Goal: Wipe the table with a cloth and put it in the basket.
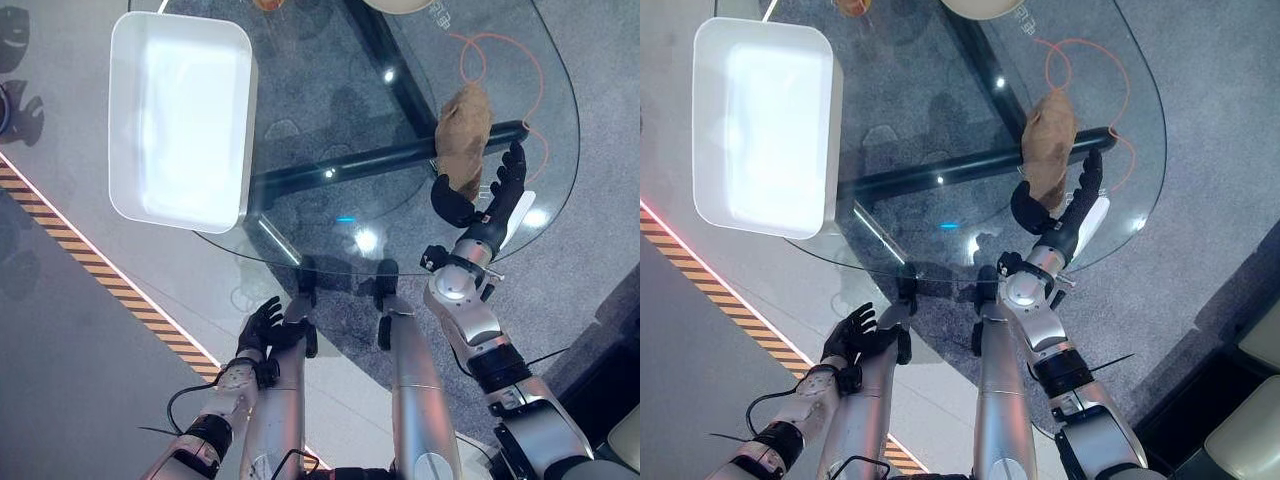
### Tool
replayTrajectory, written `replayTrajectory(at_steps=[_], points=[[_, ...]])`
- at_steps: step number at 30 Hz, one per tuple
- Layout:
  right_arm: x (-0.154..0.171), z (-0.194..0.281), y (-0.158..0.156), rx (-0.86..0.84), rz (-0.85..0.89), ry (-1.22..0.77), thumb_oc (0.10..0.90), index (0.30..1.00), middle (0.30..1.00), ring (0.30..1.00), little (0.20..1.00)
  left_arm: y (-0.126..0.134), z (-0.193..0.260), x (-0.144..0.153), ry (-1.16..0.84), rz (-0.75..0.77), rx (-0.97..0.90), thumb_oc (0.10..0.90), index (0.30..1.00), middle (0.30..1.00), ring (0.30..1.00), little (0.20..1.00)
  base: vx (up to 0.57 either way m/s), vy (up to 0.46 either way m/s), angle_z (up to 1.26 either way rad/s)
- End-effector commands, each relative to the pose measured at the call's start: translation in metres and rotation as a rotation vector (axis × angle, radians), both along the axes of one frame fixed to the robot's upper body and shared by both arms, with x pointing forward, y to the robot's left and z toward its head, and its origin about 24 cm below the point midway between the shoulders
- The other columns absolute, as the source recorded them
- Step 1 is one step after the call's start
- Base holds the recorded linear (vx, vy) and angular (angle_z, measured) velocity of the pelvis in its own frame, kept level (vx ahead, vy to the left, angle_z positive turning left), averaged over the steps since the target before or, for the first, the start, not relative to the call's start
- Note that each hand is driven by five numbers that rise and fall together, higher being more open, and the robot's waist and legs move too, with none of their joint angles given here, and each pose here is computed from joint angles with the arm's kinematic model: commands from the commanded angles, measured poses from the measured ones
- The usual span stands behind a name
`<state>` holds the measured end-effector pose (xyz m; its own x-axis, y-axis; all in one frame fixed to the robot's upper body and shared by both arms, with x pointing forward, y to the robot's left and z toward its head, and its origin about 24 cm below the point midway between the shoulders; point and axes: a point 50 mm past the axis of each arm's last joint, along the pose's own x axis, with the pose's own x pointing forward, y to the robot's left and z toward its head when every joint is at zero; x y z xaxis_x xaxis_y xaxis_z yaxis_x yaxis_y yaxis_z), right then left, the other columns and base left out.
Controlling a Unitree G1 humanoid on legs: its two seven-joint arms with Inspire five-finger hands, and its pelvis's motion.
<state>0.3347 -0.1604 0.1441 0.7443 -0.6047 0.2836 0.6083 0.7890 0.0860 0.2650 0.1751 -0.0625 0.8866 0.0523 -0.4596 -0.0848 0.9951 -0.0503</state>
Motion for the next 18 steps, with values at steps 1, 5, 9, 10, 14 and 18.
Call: replayTrajectory(at_steps=[1,5,9,10,14,18], points=[[-0.008,0.037,-0.018,0.009,-0.076,-0.183,0.800,0.900,0.900,0.900,0.900,-0.033,-0.015,-0.019,0.054,-0.029,-0.092,0.800,0.900,0.900,0.900,0.900,0.00,0.000,0.00],[-0.004,0.037,-0.024,0.008,-0.090,-0.162,0.800,0.900,0.900,0.900,0.900,-0.035,-0.010,-0.015,0.027,-0.050,-0.093,0.800,0.900,0.900,0.900,0.900,0.00,0.000,0.00],[-0.001,0.037,-0.026,0.002,-0.086,-0.150,0.800,0.900,0.900,0.900,0.900,-0.036,-0.008,-0.013,0.020,-0.042,-0.111,0.800,0.900,0.900,0.900,0.900,0.00,0.008,0.00],[0.001,0.038,-0.027,-0.005,-0.077,-0.149,0.800,0.900,0.900,0.900,0.900,-0.038,-0.007,-0.012,0.017,-0.047,-0.113,0.800,0.900,0.900,0.900,0.900,0.00,0.000,0.00],[0.006,0.044,-0.032,-0.010,-0.079,-0.155,0.800,0.900,0.900,0.900,0.900,-0.039,-0.004,-0.009,0.004,-0.055,-0.119,0.800,0.900,0.900,0.900,0.900,0.00,0.016,0.00],[0.010,0.049,-0.037,-0.021,-0.088,-0.154,0.800,0.900,0.900,0.900,0.900,-0.042,-0.002,-0.007,0.000,-0.057,-0.120,0.800,0.900,0.900,0.900,0.900,0.00,0.000,0.00]])
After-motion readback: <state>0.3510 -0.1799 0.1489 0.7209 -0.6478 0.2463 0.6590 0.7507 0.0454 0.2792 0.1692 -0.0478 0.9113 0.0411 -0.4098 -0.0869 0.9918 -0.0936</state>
